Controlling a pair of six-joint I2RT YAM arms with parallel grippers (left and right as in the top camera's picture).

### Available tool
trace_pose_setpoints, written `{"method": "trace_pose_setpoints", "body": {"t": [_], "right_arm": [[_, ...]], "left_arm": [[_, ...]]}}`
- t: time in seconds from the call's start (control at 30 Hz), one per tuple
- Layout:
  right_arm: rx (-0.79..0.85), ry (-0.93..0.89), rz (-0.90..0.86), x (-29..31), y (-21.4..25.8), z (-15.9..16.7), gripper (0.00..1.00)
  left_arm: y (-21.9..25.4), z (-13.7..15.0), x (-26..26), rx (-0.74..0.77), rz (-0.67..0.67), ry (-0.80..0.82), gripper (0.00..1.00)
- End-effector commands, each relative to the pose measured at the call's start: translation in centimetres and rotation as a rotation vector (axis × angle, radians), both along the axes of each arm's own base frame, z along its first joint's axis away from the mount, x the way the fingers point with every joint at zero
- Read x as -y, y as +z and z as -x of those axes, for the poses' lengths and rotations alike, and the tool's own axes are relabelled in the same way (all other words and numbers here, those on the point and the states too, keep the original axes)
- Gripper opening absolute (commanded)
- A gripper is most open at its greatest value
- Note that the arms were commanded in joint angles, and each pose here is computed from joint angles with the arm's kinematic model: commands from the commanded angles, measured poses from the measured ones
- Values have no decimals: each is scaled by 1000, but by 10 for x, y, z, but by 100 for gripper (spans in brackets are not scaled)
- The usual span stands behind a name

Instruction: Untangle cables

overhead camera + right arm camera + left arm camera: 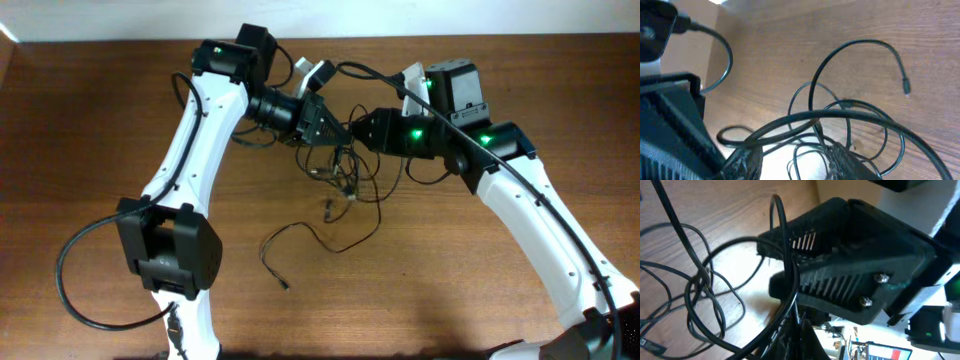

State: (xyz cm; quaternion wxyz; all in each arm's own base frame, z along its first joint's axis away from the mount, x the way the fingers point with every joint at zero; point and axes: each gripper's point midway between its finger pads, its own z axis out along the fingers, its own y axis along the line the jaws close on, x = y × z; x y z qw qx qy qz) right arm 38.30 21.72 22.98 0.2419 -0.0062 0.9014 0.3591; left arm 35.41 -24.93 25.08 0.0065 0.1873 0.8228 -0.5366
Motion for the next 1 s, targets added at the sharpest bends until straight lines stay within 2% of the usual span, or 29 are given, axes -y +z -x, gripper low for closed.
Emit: {"method": "trace_pose_setpoints", "body": {"t": [0.0,0.13,0.2,0.23,0.3,0.37,0.5,0.6,0.67,0.73,0.83,0.97], "right_arm": [[14,-66,-19,1,7,-11,44],[10,-220,-16,15,8,-28,45],[-3,-299,19,31,2,-34,48],[-24,-312,28,38,-2,-33,47],[-61,-307,55,42,-10,-26,48],[-108,-299,85,45,-20,-16,48],[-148,-260,140,48,-31,-3,48],[-198,-279,238,70,-46,8,48],[-239,-304,274,85,-52,14,49],[-244,-286,296,87,-55,18,49],[-247,-286,297,87,-56,18,49],[-247,-285,298,87,-56,18,49]], "left_arm": [[27,10,6,18,68,-14,0],[26,10,6,26,65,-17,0],[22,9,4,36,44,-16,6],[5,5,-2,68,-63,-9,16],[-7,1,-6,105,-144,-9,22],[-18,-1,-7,138,-221,-16,34],[-37,-9,-22,183,-365,-1,40],[-60,-41,-48,309,-583,61,48],[-75,-51,-65,326,-699,84,54],[-95,-60,-82,278,-822,143,58],[-143,-58,-82,163,-865,91,62],[-191,-52,-83,53,-904,33,63]]}}
